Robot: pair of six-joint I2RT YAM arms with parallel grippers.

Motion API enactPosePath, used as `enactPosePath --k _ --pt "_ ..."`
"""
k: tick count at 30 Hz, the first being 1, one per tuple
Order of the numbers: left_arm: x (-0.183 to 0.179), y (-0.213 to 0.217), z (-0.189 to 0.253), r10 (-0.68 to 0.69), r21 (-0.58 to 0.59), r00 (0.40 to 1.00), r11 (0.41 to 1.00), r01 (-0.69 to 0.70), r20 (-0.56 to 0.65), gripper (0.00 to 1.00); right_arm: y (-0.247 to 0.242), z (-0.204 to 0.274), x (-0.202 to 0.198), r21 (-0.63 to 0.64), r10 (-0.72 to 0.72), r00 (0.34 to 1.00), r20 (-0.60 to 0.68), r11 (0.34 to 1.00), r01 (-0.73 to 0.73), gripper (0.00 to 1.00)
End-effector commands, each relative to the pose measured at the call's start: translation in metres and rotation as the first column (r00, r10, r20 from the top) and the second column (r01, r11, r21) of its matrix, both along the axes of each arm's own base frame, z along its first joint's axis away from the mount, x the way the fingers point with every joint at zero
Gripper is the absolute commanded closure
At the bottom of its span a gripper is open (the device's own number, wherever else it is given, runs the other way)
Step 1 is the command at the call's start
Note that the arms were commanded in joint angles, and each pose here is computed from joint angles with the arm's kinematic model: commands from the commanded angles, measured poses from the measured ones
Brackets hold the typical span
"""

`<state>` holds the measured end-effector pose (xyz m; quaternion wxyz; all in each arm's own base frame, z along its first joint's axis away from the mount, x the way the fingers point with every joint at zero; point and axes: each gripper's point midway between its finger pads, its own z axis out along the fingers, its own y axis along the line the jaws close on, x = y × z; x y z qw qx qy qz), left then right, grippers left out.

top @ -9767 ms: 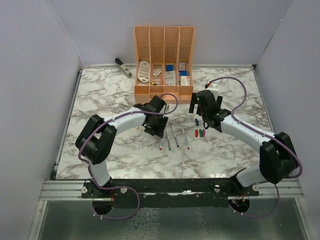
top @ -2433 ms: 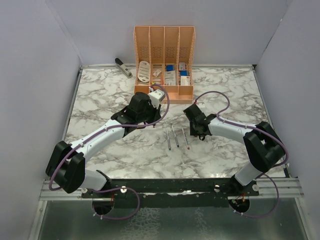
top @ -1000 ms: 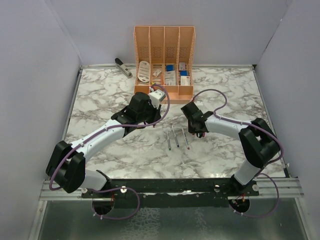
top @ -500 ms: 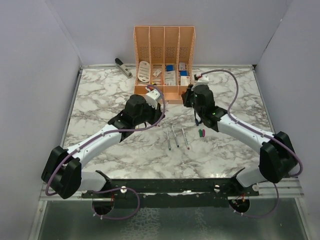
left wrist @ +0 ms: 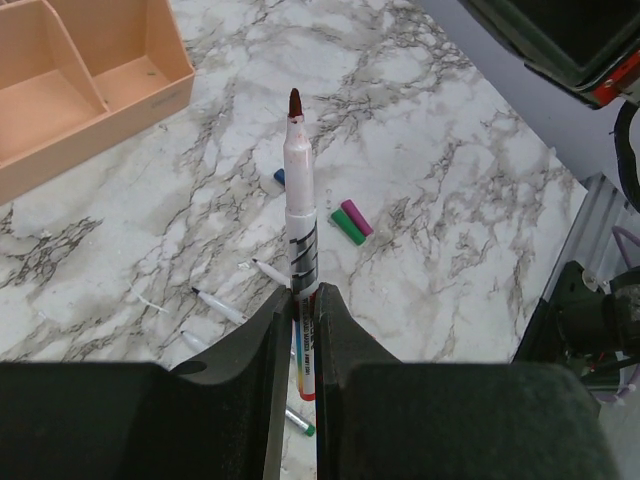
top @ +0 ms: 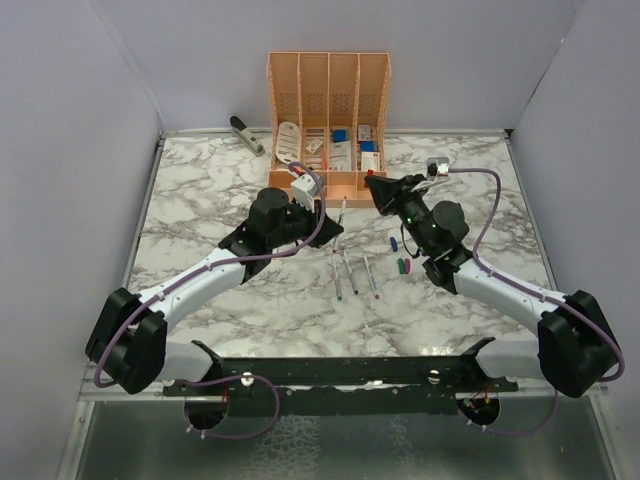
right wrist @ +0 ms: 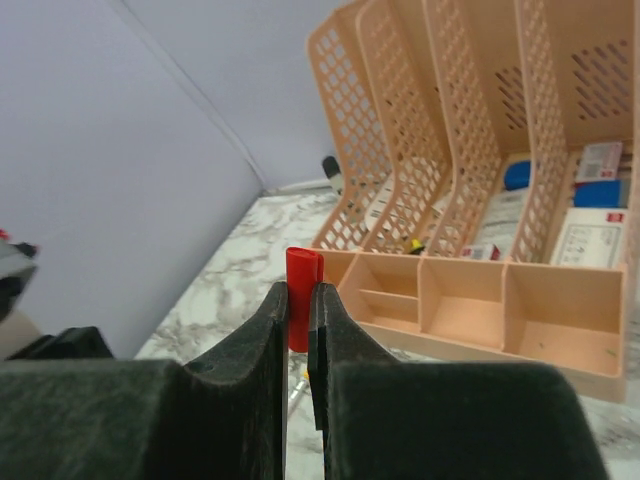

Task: Insert the pens into the pen caps

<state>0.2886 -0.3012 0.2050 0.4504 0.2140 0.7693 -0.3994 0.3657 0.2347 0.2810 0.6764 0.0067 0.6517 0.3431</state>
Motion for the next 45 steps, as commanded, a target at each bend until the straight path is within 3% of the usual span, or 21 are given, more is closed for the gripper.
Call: enactPosePath --k 1,14,45 --pt "-0.004 -0.016 0.021 -0.083 -0.078 0.996 0.993 0.085 0.022 1.00 0.011 0.058 -0.026 0.116 0.119 0.974 0.192 0.983 -0.143 0.99" --pt "-0.009 -0.019 0.027 -0.127 -0.091 0.990 0.987 0.132 0.059 1.00 0.035 0.044 -0.029 0.033 0.246 0.958 0.146 0.967 -0.253 0.99" --pt "-0.010 -0.016 0.033 -0.123 -0.100 0.986 0.986 0.134 0.109 1.00 0.038 0.024 -0.026 0.006 0.250 0.964 0.095 0.968 -0.252 0.99"
